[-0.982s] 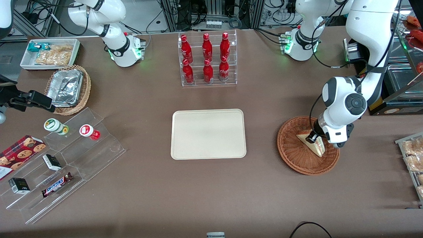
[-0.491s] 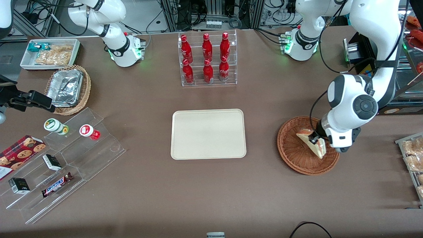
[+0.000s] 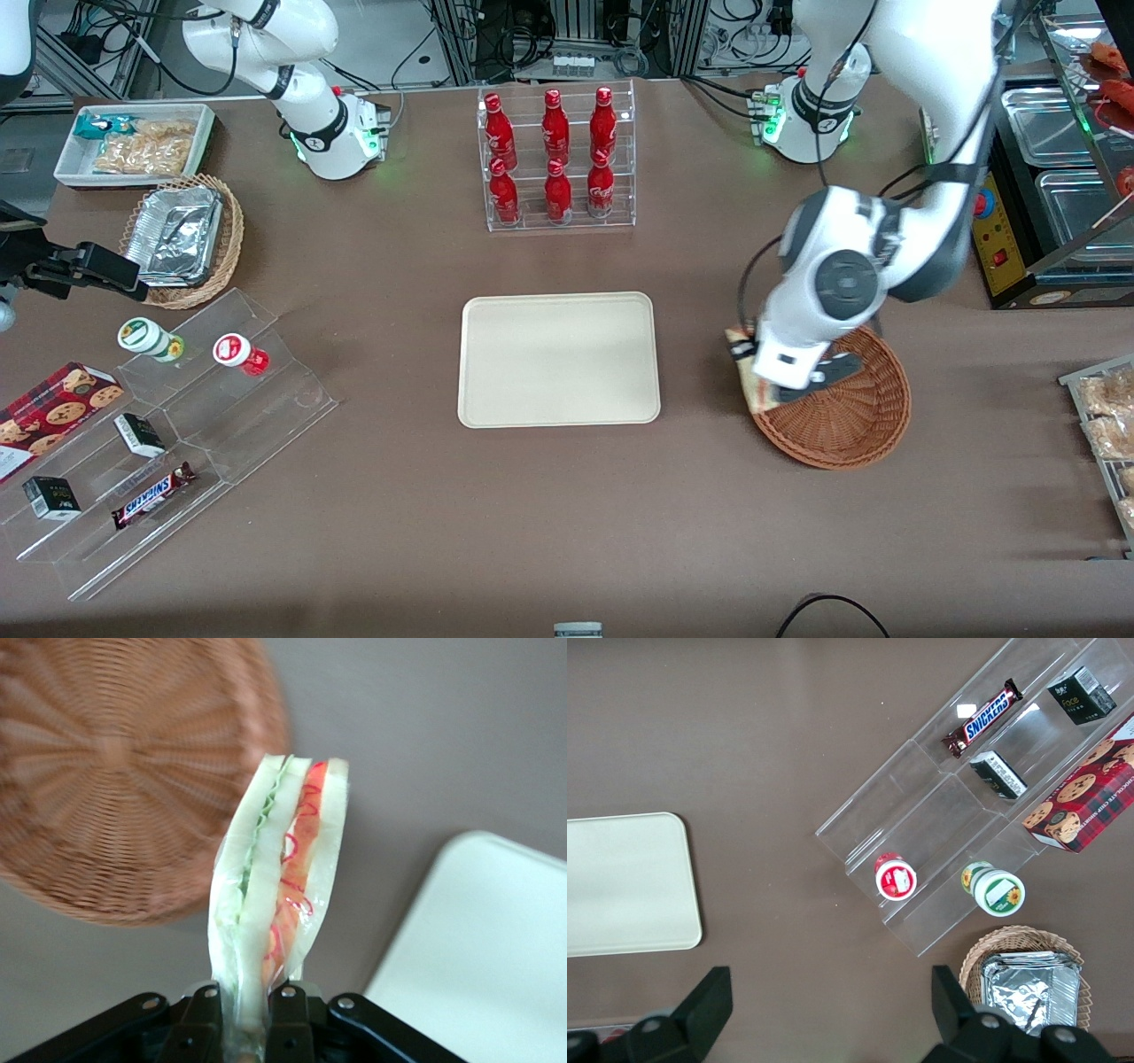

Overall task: Place sandwich from basket to tray
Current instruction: 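Lift the sandwich and carry it with the left gripper to the tray, then lower the sandwich onto the white tray and open the left gripper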

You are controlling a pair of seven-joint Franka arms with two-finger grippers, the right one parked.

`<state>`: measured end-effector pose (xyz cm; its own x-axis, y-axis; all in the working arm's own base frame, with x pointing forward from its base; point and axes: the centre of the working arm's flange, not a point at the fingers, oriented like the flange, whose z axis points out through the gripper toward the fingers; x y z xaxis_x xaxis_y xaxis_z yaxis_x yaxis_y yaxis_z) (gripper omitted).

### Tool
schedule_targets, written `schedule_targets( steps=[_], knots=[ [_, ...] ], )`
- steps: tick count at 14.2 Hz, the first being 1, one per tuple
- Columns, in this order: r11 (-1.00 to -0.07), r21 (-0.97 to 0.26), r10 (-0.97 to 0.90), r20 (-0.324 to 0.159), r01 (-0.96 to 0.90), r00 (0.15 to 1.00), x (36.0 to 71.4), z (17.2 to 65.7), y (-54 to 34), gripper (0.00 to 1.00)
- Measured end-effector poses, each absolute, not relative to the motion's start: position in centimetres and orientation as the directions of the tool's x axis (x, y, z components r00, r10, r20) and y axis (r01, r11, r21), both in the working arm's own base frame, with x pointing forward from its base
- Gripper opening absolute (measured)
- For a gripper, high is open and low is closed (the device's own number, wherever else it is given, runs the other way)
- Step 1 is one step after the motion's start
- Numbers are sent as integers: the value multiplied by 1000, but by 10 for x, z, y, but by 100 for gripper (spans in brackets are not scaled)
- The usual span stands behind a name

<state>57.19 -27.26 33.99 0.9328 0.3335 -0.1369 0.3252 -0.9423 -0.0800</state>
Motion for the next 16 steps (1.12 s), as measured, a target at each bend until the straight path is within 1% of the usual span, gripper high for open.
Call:
schedule_targets(
  steps=[3, 6, 9, 12, 14, 16],
  knots=[
    [-965, -72, 258, -144, 250, 955, 565, 319, -340, 15],
    [-977, -49, 211, -132, 206, 969, 565, 311, -389, 15],
    [-986, -43, 168, -135, 163, 976, 545, 298, -431, 15],
    [-988, -20, 154, -115, 152, 981, 519, 276, -478, 15],
    [-990, -18, 143, -113, 142, 983, 504, 260, -500, 15],
    [-988, -14, 154, -110, 154, 982, 501, 256, -510, 15]
  ],
)
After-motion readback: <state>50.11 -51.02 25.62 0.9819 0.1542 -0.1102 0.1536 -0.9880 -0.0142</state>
